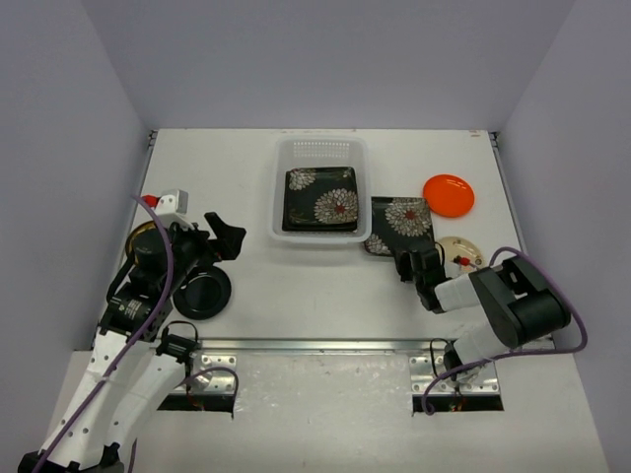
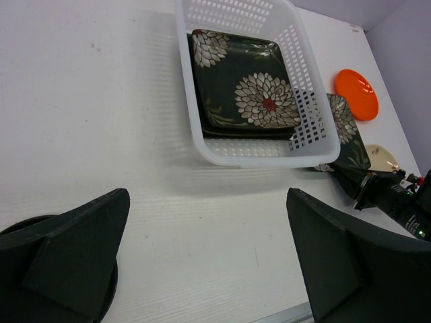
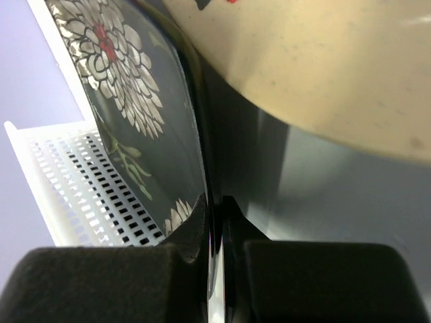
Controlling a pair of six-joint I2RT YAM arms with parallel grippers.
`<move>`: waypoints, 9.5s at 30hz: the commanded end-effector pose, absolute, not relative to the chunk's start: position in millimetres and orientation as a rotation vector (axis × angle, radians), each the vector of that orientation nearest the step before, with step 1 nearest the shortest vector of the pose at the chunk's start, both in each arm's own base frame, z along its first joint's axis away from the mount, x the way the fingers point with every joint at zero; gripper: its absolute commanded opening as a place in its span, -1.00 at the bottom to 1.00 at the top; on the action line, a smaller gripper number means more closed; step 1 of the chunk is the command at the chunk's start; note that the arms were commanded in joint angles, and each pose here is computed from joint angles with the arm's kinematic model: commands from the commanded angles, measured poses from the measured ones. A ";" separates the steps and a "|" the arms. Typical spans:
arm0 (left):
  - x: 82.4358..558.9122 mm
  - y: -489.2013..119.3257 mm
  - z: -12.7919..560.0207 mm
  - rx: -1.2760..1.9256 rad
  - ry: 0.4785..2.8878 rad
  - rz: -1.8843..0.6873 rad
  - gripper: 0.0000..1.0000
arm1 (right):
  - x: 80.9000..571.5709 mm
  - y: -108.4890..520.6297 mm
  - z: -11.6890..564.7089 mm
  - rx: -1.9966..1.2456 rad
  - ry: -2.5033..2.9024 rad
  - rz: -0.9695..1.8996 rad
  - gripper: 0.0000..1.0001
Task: Place the plates into the plastic bin on the countertop
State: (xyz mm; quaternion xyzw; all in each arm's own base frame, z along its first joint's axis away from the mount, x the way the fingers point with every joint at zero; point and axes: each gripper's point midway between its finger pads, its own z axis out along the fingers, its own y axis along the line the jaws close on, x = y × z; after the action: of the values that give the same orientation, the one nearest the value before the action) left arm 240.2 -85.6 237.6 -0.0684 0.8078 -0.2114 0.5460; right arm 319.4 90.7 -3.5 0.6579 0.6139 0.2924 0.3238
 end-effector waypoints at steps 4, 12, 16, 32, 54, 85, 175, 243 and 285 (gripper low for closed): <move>244.3 -89.8 249.6 -0.130 1.860 -0.522 1.00 | 317.1 64.5 37.2 1.584 1.579 0.612 -1.00; 243.4 -90.2 250.6 -0.127 1.855 -0.527 1.00 | 324.2 32.2 99.5 1.396 1.486 0.459 -1.00; 243.3 -91.3 250.0 -0.123 1.857 -0.532 1.00 | 332.7 28.8 136.2 1.276 1.452 0.467 -1.00; 242.5 -92.1 250.0 -0.122 1.856 -0.538 1.00 | 346.2 49.7 268.5 0.855 1.375 0.564 -1.00; 243.1 -92.2 248.2 -0.130 1.865 -0.532 1.00 | 469.9 215.9 225.9 -0.024 2.203 0.833 -1.00; 245.2 -93.1 243.3 -0.135 1.884 -0.525 1.00 | 506.4 201.6 202.4 -0.151 2.432 0.667 0.98; 225.7 -88.1 266.8 -0.176 1.774 -0.530 1.00 | 421.3 330.7 138.5 -1.315 1.773 -0.380 -1.00; 218.8 -99.1 271.4 -0.114 1.762 -0.582 1.00 | 319.3 13.0 -2.6 -0.004 2.610 -0.607 -1.00; 219.8 -89.8 272.8 -0.165 1.748 -0.547 1.00 | 443.1 303.6 150.1 -1.349 1.750 -0.404 0.57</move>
State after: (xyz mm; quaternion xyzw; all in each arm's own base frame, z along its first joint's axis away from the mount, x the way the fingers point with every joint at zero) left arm 219.9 -86.8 263.7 -0.0766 0.7673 -0.2268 0.5950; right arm 436.0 312.6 111.7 -0.5780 0.6929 -0.1323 0.4103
